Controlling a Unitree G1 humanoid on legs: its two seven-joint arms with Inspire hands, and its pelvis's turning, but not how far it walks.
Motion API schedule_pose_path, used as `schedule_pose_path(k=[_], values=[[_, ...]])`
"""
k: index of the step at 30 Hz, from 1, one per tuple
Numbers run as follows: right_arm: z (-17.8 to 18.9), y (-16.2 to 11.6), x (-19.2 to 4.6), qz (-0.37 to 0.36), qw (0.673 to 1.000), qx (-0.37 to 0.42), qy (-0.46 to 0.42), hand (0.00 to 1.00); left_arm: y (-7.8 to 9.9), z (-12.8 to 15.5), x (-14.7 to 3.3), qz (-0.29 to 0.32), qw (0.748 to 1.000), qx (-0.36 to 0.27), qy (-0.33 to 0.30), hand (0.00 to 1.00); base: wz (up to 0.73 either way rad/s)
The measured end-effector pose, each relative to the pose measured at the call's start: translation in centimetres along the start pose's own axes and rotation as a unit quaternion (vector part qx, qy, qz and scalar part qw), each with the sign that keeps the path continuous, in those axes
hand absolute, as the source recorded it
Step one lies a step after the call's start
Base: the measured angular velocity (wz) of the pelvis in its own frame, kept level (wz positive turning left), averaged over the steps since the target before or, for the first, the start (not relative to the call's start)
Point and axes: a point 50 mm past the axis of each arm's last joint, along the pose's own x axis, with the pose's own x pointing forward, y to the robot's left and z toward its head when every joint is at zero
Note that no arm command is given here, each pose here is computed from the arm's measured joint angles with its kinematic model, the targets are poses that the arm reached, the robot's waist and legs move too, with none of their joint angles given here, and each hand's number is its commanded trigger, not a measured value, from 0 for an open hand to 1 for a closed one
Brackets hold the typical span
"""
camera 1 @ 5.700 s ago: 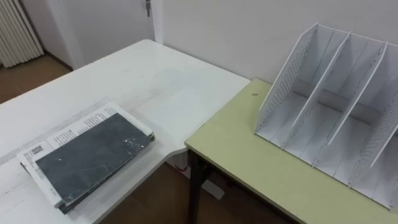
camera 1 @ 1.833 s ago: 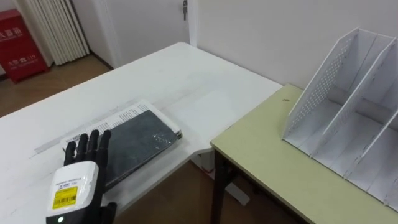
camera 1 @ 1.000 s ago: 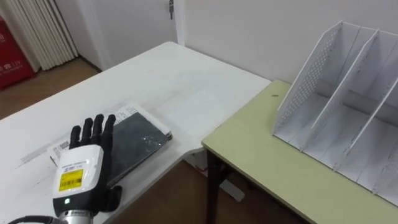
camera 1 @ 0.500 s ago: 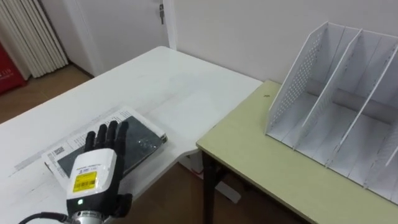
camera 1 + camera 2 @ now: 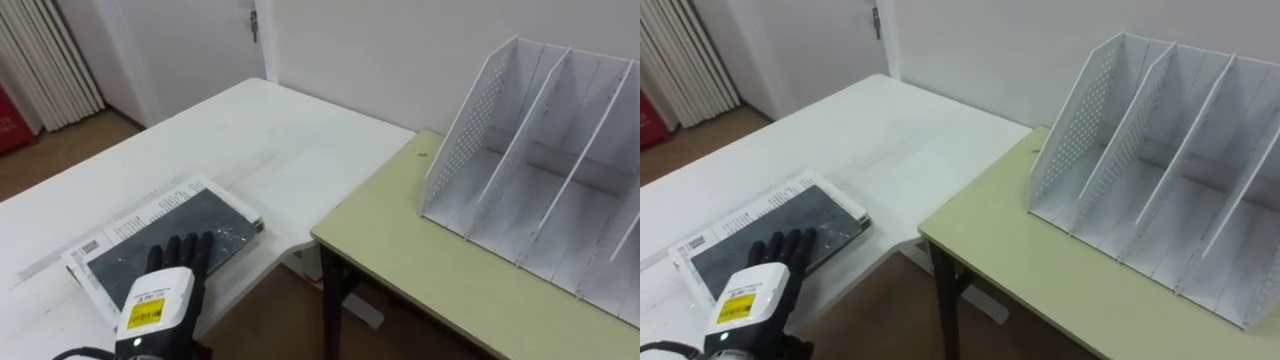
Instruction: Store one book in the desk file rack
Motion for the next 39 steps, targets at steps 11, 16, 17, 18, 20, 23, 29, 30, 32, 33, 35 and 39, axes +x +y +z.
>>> schedule_pose_path(k=[11, 16, 17, 18, 20, 23, 29, 30, 32, 33, 35, 39], values=[[0.0, -0.1, 0.0, -0.004, 1.000, -0.009, 0.008, 0.00, 1.4, 0.1, 1.3, 0.036, 0.999, 0.002, 0.010, 1.00, -0.02], [0.0, -0.2, 0.0, -0.006, 1.000, -0.009, 0.017, 0.00, 2.4, -0.1, 1.9, 0.056, 0.998, 0.003, 0.019, 1.00, 0.00], [0.0, -0.2, 0.0, -0.006, 1.000, -0.009, 0.016, 0.00, 2.4, -0.1, 1.9, 0.057, 0.998, 0.003, 0.020, 1.00, 0.00], [0.1, -0.2, 0.0, -0.007, 1.000, -0.009, 0.015, 0.00, 2.7, -0.1, 2.0, 0.062, 0.998, 0.003, 0.021, 1.00, 0.00], [0.2, -0.3, 0.0, -0.008, 1.000, -0.009, 0.012, 0.00, 2.9, -0.2, 2.1, 0.066, 0.998, 0.003, 0.023, 1.00, 0.00], [0.4, -0.3, 0.0, -0.009, 1.000, -0.009, 0.009, 0.00, 3.1, -0.2, 2.1, 0.072, 0.997, 0.005, 0.022, 1.00, 0.00], [0.5, -0.4, 0.0, -0.015, 1.000, -0.009, 0.005, 0.00, 3.1, -0.2, 2.0, 0.081, 0.996, 0.008, 0.024, 1.00, 0.00], [0.5, -0.4, 0.0, -0.016, 1.000, -0.009, 0.005, 0.00, 3.1, -0.2, 2.0, 0.081, 0.996, 0.009, 0.024, 1.00, 0.00], [0.6, -0.4, 0.0, -0.017, 1.000, -0.009, 0.003, 0.00, 3.1, -0.2, 2.0, 0.080, 0.996, 0.015, 0.022, 1.00, 0.02], [0.7, -0.5, 0.0, -0.018, 1.000, -0.009, 0.001, 0.00, 3.1, -0.1, 1.9, 0.082, 0.996, 0.014, 0.020, 1.00, 0.06], [0.8, -0.5, 0.0, -0.023, 1.000, -0.008, -0.003, 0.00, 3.2, -0.1, 1.8, 0.085, 0.996, 0.013, 0.018, 1.00, 0.05], [1.1, -0.6, 0.0, -0.027, 0.999, -0.005, -0.018, 0.00, 3.4, 0.0, 1.2, 0.090, 0.996, -0.002, 0.013, 1.00, 0.06]])
